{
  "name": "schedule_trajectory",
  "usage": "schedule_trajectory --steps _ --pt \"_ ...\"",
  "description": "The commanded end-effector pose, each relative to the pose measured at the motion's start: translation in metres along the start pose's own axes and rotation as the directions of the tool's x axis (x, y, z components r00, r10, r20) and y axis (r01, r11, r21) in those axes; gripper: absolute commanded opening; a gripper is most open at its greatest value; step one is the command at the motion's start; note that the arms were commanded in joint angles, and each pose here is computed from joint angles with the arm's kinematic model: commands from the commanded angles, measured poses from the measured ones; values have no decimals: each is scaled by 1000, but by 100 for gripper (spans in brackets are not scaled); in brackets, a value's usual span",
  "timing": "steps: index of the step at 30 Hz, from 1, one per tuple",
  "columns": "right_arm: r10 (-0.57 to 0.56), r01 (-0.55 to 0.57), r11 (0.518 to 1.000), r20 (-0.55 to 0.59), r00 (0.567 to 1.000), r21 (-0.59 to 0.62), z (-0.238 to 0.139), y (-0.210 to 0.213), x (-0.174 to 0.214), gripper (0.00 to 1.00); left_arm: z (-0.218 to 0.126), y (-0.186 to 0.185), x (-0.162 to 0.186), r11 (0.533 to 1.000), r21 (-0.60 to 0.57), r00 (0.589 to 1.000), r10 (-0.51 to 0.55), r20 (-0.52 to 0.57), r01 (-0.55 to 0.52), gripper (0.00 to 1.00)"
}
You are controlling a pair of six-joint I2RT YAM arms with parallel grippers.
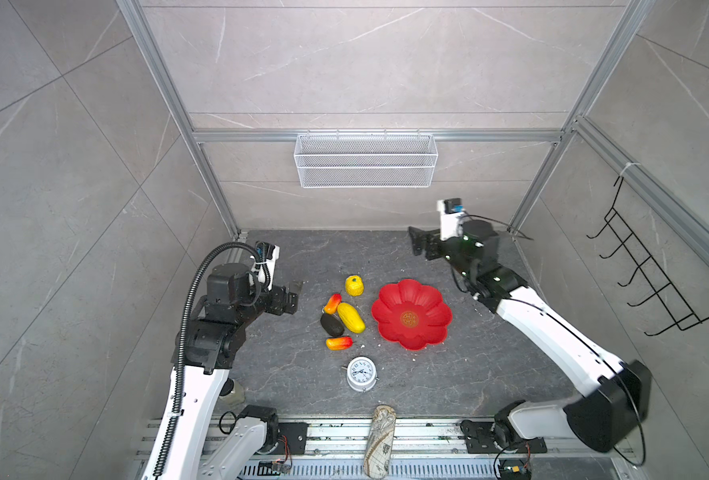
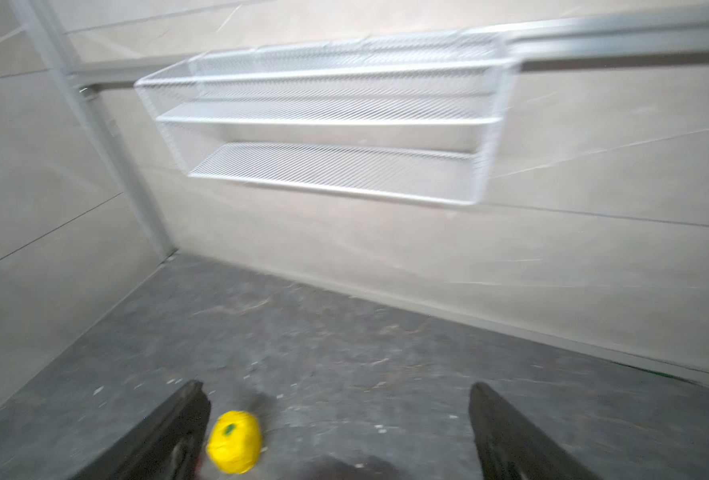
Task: Place and organize the fake fruits in the fruit bowl
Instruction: 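Reach the right gripper to the round yellow lemon and grasp it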
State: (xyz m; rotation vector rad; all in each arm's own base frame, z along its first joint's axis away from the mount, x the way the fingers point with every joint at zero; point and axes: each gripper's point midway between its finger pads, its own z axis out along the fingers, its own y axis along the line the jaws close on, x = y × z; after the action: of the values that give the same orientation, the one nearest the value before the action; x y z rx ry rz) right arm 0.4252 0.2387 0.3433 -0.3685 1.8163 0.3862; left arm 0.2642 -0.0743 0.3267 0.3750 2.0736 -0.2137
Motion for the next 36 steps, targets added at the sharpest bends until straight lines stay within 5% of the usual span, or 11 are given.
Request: schedule_trajectory --steps 1,8,17,27,36 --pt "-64 33 996 -410 910 -82 38 57 103 100 5 -16 19 995 96 998 26 -52 -21 100" --pt "-144 115 990 -527 837 -88 109 120 134 100 8 -15 32 995 97 998 14 -55 -9 100" --pt "-110 187 980 -624 774 60 170 112 191 100 3 -4 34 999 35 999 13 -40 -11 100" --pt "-38 136 986 -665 746 96 186 103 234 100 4 -2 35 1000 19 999 13 -44 -12 100" --pt "5 86 992 -704 710 93 186 100 261 79 4 1 36 1000 5 999 13 -42 -13 100"
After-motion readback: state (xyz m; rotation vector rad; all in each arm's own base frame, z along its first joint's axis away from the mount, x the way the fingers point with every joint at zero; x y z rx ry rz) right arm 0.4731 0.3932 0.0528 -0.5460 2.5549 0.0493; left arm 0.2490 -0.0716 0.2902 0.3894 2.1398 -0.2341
